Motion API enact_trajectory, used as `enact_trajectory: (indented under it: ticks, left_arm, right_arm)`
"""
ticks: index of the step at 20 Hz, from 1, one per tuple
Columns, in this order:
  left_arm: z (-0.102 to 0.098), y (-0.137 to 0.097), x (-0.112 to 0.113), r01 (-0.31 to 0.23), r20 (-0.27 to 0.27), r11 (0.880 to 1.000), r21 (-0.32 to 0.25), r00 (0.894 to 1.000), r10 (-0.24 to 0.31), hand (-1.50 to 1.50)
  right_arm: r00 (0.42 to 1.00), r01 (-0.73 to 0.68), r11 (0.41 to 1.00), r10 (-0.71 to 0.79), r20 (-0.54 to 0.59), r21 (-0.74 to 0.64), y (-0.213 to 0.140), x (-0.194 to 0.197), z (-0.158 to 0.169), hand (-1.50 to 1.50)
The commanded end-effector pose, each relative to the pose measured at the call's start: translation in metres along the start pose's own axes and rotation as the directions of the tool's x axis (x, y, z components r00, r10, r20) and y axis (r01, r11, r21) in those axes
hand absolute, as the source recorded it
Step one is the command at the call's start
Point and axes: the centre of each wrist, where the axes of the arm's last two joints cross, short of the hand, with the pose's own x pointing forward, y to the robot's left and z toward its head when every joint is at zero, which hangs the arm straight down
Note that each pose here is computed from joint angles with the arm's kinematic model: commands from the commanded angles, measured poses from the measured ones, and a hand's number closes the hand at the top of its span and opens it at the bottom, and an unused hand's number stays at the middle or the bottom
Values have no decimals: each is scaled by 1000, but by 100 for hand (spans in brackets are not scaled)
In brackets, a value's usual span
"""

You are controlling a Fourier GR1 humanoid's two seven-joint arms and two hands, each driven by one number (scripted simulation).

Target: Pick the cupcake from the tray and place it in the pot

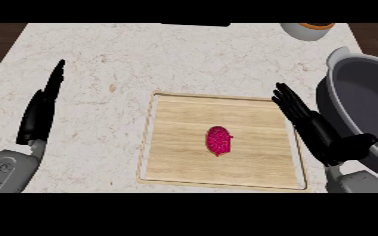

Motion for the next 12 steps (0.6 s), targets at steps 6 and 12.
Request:
enact_trajectory:
  ticks: [6,12]
  left_arm:
    - [-8,-2,50,-404,77,914,35,913,401,0]
    - [4,-8,50,-451,39,893,-10,892,451,0]
  right_arm:
    - [958,-165,831,262,112,-531,-47,40,-10,150]
    - [861,-370,653,508,19,-660,5,-4,5,-150]
